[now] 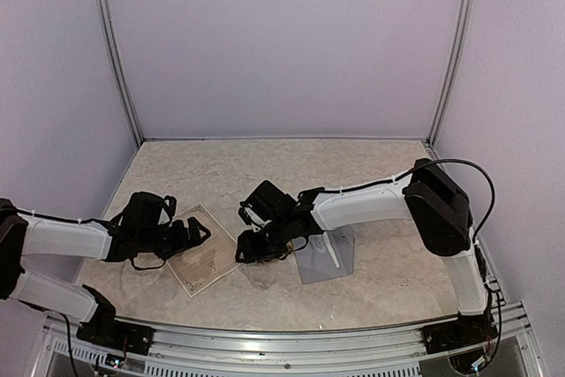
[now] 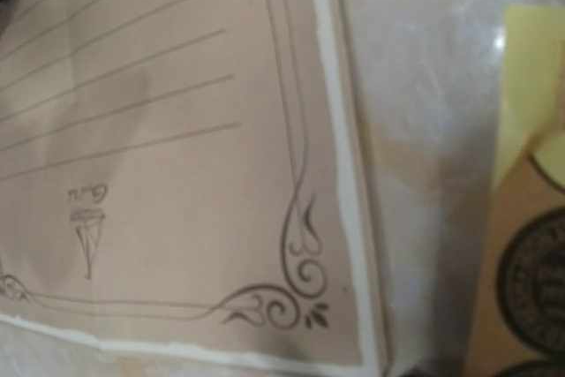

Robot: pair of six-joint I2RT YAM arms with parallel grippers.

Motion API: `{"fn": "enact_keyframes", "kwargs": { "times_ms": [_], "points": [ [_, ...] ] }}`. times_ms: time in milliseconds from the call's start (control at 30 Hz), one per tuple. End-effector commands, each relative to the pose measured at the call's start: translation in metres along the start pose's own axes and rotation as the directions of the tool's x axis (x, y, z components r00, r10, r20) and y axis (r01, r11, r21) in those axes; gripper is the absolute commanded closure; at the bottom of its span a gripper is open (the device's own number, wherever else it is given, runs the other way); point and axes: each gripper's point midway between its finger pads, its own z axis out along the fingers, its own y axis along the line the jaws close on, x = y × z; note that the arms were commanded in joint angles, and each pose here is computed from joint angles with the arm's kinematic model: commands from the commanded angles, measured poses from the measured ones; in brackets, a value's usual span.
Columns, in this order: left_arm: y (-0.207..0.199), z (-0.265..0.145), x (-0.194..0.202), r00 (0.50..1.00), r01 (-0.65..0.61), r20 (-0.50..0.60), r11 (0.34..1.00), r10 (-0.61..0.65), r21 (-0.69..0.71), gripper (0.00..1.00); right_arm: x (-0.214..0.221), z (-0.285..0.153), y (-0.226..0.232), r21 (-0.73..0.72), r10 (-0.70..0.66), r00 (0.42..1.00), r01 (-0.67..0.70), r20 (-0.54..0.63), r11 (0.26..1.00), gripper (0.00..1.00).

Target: Place the letter into the envelope and seal it

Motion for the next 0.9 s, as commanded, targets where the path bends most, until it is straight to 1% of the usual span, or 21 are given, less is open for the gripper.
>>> {"fn": "enact_keyframes", "kwargs": {
  "times_ms": [0,367,500,600,667,867],
  "points": [
    [0.004,0.005,0.009,1.000,-0.003,-0.025,1.000,0.002,-0.012,0.02,0.010,0.019,-0.015,0.018,0.041,0.998,-0.040,-0.037,0.999,0.49],
    [0.000,0.016,0.032,0.997,-0.013,-0.080,1.000,0.011,-0.018,0.02,0.008,0.030,-0.009,-0.029,0.063,0.997,-0.064,-0.036,0.998,0.50],
    [-0.001,0.017,0.035,0.996,-0.015,-0.084,1.000,0.013,-0.025,0.02,0.003,0.030,-0.009,-0.029,0.071,0.997,-0.071,-0.014,0.997,0.51],
    [-0.002,0.017,0.037,0.996,-0.016,-0.087,1.000,0.014,-0.023,0.02,-0.002,0.031,-0.007,-0.043,0.090,0.996,-0.089,0.011,0.995,0.53],
    [-0.003,0.017,0.037,0.996,-0.015,-0.086,1.000,0.013,-0.024,0.02,-0.004,0.032,-0.003,-0.066,0.099,0.995,-0.097,0.016,0.993,0.57],
    [-0.004,0.015,0.037,0.997,-0.017,-0.075,0.999,0.015,-0.029,0.02,-0.015,0.023,0.009,-0.120,0.105,0.993,-0.097,0.060,0.988,0.75]
  ]
}}
